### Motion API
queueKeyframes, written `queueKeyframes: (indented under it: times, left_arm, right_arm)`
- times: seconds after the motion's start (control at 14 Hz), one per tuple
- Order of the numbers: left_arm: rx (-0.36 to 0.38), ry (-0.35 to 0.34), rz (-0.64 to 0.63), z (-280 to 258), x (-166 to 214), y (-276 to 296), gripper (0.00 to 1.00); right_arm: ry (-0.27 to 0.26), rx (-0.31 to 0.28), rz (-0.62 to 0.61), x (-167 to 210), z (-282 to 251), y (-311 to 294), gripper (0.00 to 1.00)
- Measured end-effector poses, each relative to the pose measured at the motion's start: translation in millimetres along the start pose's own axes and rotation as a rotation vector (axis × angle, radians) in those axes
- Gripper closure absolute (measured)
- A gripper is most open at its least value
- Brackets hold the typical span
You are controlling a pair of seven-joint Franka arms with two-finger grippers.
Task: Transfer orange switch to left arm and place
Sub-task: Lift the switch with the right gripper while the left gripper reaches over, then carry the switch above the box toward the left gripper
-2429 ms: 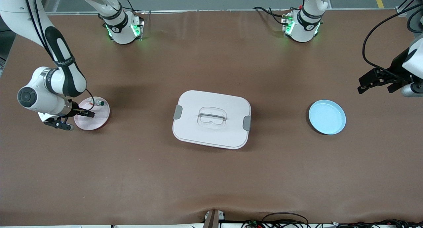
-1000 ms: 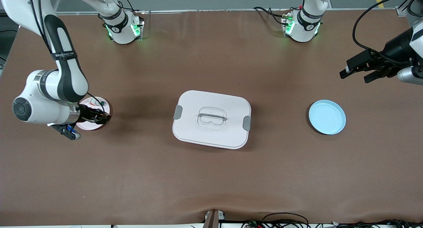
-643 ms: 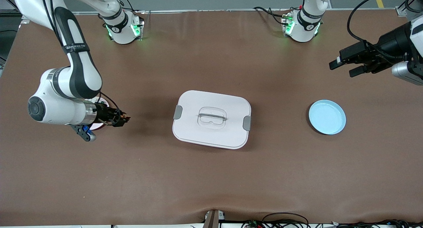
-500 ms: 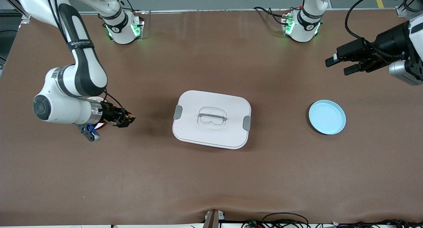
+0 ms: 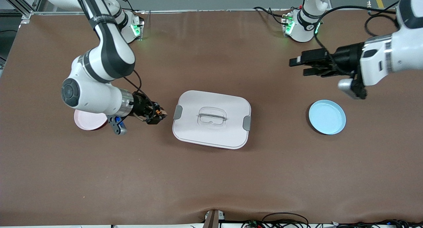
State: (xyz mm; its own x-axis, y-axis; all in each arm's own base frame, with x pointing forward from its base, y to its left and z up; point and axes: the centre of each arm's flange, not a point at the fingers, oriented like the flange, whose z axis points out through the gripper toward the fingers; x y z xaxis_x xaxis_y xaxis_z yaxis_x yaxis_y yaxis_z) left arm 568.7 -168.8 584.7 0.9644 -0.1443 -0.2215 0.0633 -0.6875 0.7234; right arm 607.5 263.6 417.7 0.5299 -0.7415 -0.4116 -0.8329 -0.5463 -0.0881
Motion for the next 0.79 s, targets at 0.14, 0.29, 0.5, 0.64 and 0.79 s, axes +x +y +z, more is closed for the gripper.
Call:
queueKeyframes:
  times: [0.14,0.29,0.5,0.64,0.79]
  left_arm:
    - [-0.036,0.000,-0.007,21.8,14.4,1.8,0.00]
    - [-0.048,0.054,0.005,38.7,26.5,12.7,0.00]
    - [-0.054,0.180,0.023,55.1,35.7,39.7,0.00]
    - [-0.061,0.236,0.002,77.8,43.1,54.2,0.00]
    - [-0.063,0.278,-0.018,105.9,51.0,61.9,0.00]
  right_arm:
    - [-0.002,0.016,0.037,-22.6,-4.9,-9.5,0.28]
    - [-0.024,0.034,0.079,-41.6,-8.2,-16.5,0.28]
    - [-0.048,0.049,0.146,-65.9,-11.3,-24.1,0.28]
    - [-0.051,0.054,0.189,-78.6,-13.1,-27.7,0.28]
    - [-0.057,0.061,0.235,-92.3,-16.1,-31.4,0.28]
